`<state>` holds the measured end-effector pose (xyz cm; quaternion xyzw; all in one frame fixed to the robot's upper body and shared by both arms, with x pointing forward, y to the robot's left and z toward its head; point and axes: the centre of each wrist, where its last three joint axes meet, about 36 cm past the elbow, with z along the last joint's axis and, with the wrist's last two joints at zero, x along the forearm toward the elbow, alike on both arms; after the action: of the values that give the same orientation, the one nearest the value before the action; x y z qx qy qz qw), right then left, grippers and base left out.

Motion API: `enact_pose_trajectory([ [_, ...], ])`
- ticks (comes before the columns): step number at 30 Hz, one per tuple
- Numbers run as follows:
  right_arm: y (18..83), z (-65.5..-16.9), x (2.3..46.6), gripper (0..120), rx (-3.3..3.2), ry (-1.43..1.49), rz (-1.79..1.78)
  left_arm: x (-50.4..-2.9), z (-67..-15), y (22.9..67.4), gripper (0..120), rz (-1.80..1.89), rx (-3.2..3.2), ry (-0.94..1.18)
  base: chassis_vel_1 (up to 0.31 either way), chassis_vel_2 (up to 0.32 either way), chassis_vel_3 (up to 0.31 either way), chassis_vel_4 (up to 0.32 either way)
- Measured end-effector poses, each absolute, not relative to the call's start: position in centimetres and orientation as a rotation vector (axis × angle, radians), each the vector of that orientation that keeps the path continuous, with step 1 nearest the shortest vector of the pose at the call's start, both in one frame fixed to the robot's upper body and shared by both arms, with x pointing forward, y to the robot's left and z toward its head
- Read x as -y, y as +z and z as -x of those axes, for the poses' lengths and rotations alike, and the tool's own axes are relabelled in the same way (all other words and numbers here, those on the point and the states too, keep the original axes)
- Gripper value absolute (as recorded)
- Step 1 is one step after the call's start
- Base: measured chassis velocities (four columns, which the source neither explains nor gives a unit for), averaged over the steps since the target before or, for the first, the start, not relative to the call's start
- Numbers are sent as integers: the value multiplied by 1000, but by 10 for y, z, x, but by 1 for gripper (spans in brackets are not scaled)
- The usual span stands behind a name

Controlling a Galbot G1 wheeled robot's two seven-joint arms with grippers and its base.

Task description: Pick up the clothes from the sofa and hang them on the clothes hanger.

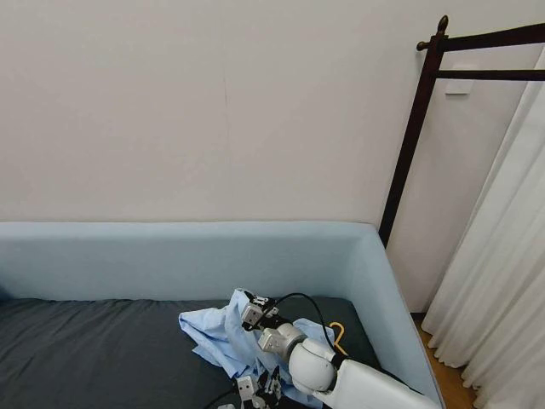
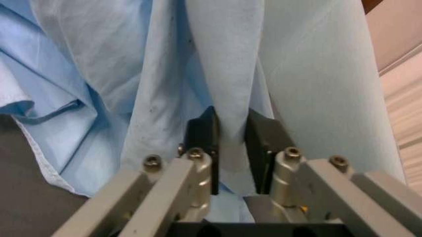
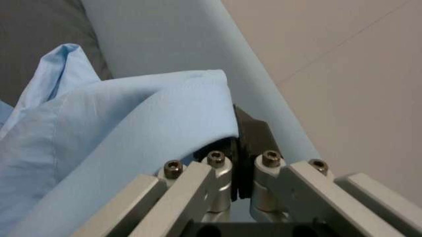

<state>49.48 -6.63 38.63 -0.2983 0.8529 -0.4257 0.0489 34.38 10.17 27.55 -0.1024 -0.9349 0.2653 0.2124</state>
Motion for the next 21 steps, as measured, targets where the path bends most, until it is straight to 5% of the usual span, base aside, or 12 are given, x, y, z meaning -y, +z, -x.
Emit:
enact_pose_trajectory([
  [2,387,-495,66,0,-2600,-1294,908,-103,-344,271,3,286,2596,720,0,0,0,0],
  [9,390,-499,71,0,-2621,-1274,869,-107,-345,282,0,299,2625,707,0,0,0,0],
  [21,484,-549,55,0,-2701,-1100,639,-215,-387,420,0,436,2870,320,0,0,0,0],
])
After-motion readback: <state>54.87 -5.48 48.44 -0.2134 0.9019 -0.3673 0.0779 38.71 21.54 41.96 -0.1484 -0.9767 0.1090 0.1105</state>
